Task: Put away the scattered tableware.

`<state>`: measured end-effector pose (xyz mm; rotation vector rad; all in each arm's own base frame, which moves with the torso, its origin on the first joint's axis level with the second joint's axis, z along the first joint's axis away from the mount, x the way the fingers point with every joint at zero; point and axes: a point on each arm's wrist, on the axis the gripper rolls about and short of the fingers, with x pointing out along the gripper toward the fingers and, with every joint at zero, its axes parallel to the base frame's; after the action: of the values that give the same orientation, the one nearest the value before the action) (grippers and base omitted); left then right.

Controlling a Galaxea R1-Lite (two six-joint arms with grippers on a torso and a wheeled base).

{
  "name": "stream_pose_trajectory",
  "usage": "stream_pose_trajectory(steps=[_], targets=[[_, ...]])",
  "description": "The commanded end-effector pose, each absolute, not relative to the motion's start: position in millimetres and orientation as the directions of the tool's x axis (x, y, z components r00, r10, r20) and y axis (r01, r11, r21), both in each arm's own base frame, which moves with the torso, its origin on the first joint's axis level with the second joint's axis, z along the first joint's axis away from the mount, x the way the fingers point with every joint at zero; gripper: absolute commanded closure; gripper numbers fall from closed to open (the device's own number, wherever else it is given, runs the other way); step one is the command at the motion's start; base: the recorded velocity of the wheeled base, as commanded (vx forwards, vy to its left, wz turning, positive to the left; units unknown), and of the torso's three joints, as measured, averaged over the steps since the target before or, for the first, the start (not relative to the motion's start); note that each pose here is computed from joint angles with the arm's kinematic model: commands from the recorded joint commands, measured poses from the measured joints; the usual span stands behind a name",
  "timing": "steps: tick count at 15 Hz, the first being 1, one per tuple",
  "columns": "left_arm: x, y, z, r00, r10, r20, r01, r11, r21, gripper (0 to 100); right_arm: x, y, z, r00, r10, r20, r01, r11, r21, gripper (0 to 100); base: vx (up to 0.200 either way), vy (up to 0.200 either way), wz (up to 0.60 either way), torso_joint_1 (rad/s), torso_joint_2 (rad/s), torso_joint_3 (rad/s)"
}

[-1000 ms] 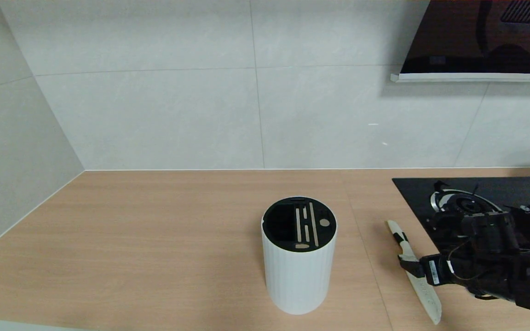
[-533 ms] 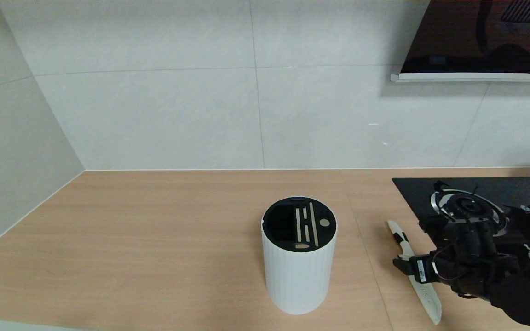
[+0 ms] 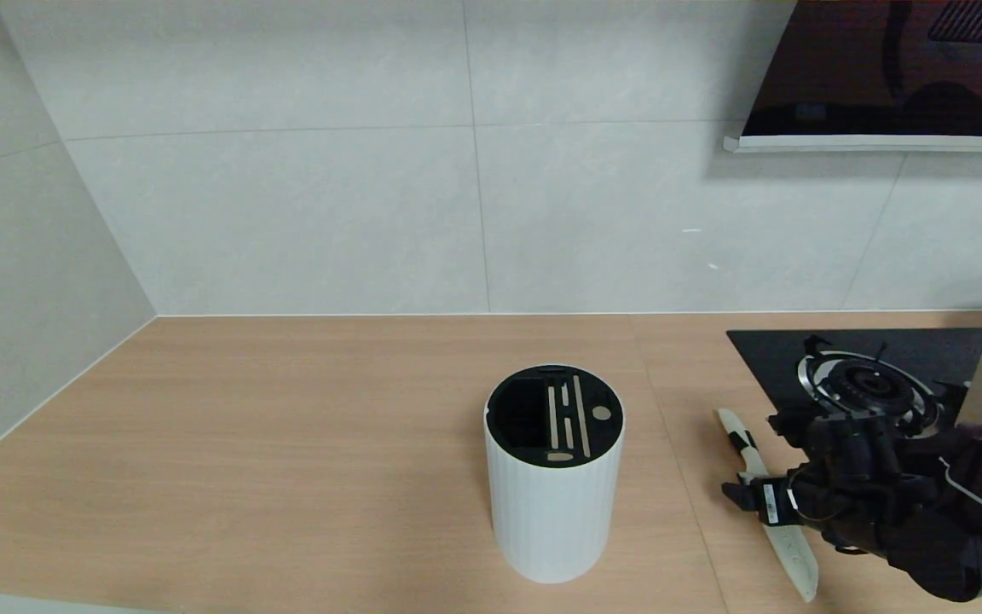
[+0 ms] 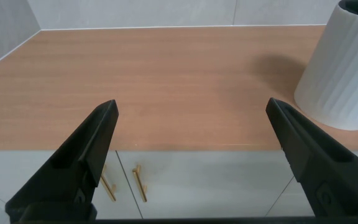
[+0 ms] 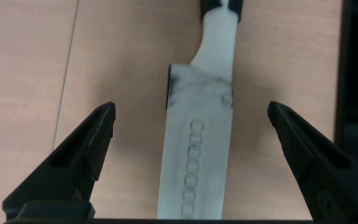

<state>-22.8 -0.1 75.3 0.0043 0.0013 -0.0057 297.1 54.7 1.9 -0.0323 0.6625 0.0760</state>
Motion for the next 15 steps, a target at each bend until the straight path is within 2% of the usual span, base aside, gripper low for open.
stream_pose_trajectory(steps=[1, 10, 11, 15], targets=[[-22.8, -0.1, 75.3, 1.000, -0.006, -0.002, 0.006, 1.000, 0.005, 0, 300.5, 54.1, -7.3, 0.784, 0.044, -0.619, -0.066, 0.998, -0.012, 0, 0.000, 0.000, 0.00, 0.000, 0.00, 0.000], [-22.8, -0.1, 75.3, 1.000, -0.006, -0.002, 0.006, 1.000, 0.005, 0, 303.3, 52.2, -11.7, 0.783, 0.016, -0.621, -0.041, 0.999, -0.026, 0, 0.000, 0.000, 0.00, 0.000, 0.00, 0.000], [-22.8, -0.1, 75.3, 1.000, -0.006, -0.002, 0.006, 1.000, 0.005, 0, 303.3, 52.2, -11.7, 0.783, 0.016, -0.621, -0.041, 0.999, -0.026, 100, 0.000, 0.000, 0.00, 0.000, 0.00, 0.000], [-22.8, -0.1, 75.3, 1.000, -0.006, -0.002, 0.006, 1.000, 0.005, 0, 303.0, 52.1, -11.9, 0.783, 0.016, -0.622, -0.041, 0.999, -0.026, 100, 0.000, 0.000, 0.00, 0.000, 0.00, 0.000]])
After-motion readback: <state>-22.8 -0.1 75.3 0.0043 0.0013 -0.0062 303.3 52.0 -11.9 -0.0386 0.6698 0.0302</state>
